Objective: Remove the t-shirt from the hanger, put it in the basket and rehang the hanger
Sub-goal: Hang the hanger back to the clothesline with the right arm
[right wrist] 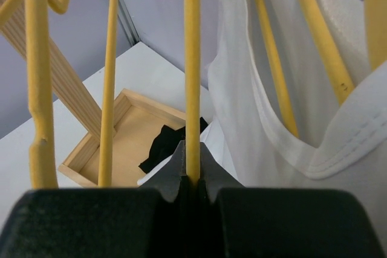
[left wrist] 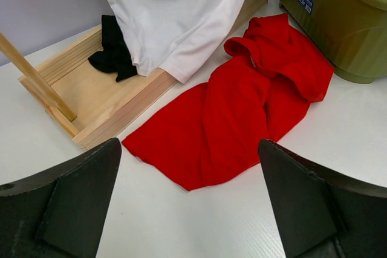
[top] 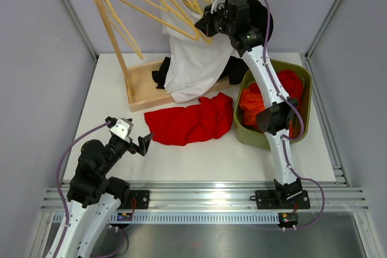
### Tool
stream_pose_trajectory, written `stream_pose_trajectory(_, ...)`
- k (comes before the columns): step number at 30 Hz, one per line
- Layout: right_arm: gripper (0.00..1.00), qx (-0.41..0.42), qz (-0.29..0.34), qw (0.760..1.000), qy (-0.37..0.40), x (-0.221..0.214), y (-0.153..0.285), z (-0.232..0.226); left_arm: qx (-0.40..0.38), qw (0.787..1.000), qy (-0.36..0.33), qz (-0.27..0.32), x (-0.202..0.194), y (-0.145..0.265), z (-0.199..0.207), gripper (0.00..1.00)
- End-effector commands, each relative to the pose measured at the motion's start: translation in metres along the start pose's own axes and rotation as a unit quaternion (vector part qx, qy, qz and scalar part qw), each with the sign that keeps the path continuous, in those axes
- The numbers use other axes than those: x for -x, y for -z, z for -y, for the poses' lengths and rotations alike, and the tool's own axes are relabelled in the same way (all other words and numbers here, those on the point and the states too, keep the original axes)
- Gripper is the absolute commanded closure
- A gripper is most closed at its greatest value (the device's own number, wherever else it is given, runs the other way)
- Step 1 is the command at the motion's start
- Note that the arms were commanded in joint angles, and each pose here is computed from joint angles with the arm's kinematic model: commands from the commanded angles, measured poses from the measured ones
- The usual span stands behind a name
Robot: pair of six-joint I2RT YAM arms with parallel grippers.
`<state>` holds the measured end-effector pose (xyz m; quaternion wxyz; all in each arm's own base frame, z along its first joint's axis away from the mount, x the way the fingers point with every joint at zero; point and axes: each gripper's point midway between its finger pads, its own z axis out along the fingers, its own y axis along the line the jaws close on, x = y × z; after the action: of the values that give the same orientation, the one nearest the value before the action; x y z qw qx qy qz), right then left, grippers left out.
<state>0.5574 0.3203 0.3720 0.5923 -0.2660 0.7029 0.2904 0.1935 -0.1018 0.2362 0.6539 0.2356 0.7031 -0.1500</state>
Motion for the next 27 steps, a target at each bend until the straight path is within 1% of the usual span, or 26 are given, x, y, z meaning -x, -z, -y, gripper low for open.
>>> stream_pose_trajectory(1, 1.0, -0.004, 0.092, 0.995, 0.03, 0.064, 0.013, -0.009, -0.006, 1.0, -0.005, 0.024, 0.013, -0.002, 0.001, 0.01)
stream_pose_trajectory(9, 1.0, -0.013, 0.107, 0.994, 0.035, 0.066, 0.006, -0.003, -0.007, 1.0, -0.003, 0.019, 0.011, -0.004, 0.001, 0.01)
stream_pose_trajectory(16, 1.0, -0.016, 0.09, 0.995, 0.028, 0.045, -0.008, 0.005, -0.005, 1.0, -0.004, 0.016, 0.01, -0.004, 0.0, 0.01)
stream_pose_trajectory(24, 1.0, -0.016, 0.083, 0.996, 0.025, 0.039, -0.01, 0.007, -0.007, 1.0, -0.003, 0.015, 0.009, -0.005, 0.001, 0.01)
stream_pose_trajectory(27, 0.98, -0.016, 0.079, 0.996, 0.024, 0.036, -0.01, 0.009, -0.007, 1.0, -0.004, 0.016, 0.01, -0.005, 0.001, 0.01)
